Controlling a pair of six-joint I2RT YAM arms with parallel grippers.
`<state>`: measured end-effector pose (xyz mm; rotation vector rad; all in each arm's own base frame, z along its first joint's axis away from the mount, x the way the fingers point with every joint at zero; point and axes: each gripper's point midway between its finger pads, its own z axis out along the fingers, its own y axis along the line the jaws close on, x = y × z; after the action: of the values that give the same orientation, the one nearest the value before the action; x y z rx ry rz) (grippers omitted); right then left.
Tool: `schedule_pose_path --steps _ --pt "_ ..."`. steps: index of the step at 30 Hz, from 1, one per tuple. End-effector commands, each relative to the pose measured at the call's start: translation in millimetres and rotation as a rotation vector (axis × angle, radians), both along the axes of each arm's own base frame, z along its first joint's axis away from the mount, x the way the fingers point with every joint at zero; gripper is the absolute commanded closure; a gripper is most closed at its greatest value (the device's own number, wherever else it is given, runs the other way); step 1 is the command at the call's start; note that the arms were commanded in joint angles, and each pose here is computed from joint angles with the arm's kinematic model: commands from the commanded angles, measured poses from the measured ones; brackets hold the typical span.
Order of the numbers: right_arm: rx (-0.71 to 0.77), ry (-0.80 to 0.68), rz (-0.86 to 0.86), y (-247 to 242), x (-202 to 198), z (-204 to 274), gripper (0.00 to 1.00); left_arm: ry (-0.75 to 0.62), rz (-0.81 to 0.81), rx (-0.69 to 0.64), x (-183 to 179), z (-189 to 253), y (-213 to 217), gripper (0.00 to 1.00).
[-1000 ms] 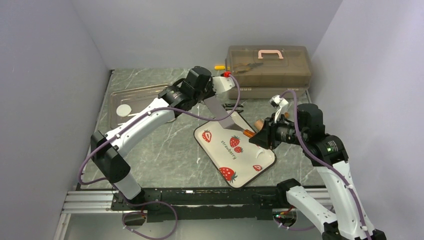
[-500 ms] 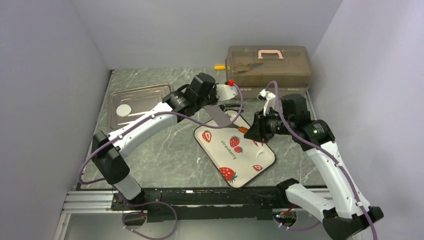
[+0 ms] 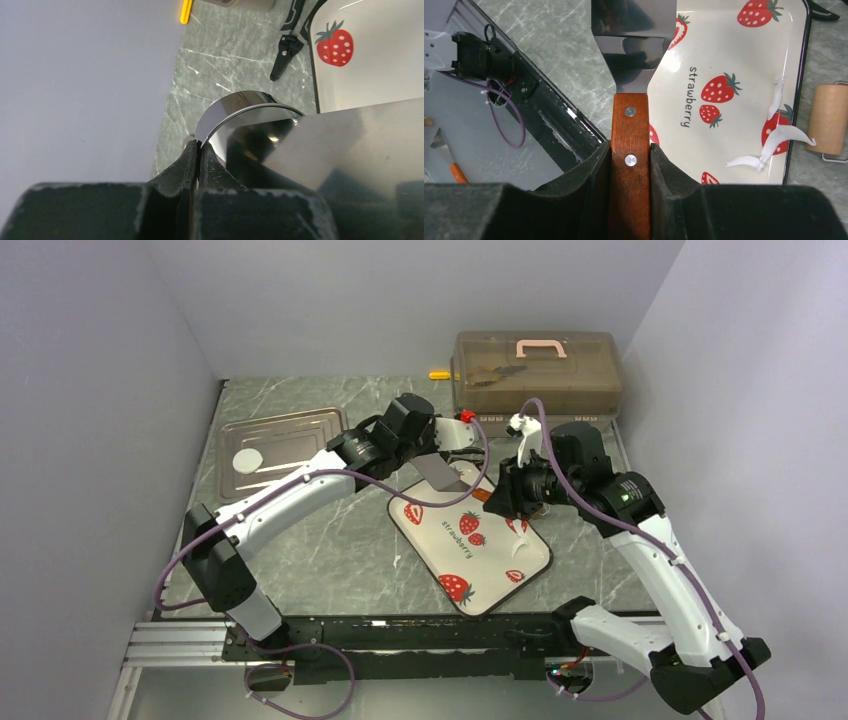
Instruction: Roll out the dumpling wrappers from the dough
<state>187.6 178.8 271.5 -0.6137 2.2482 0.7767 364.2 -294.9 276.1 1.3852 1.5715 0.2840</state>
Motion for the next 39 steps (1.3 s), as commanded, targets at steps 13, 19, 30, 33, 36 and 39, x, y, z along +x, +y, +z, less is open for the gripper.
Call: schedule_pose_path --steps 13,19,30,33,36,39 --pt "-0.085 0.012 -0.171 -49.1 -31.1 14.9 1.0 0.488 0.223 -0.258 22.1 -35.2 28.3 1.0" --pt "-0.146 0.078 -0.362 -77.0 -20.2 4.7 1.0 0.638 0.236 -0.233 -5.8 -103.2 19.7 1.0" --pt "-0.14 0.205 -0.391 -79.2 -18.5 -36.9 1.0 0.95 0.084 -0.651 -18.0 -64.7 -6.5 1.0" --pt "-0.029 0.109 -0.274 -58.4 -14.4 -25.5 1.0 1.056 -0.121 -0.735 -52.5 -20.8 -17.2 1.0" --pt "0.073 -0.002 -0.178 -42.5 -16.0 -6.1 1.0 1.102 -0.238 -0.773 -72.2 3.2 -13.9 1.0" --pt "0.146 -0.073 -0.103 -31.7 -22.3 11.7 1.0 1.096 -0.298 -0.781 -76.1 13.7 -7.3 1.0"
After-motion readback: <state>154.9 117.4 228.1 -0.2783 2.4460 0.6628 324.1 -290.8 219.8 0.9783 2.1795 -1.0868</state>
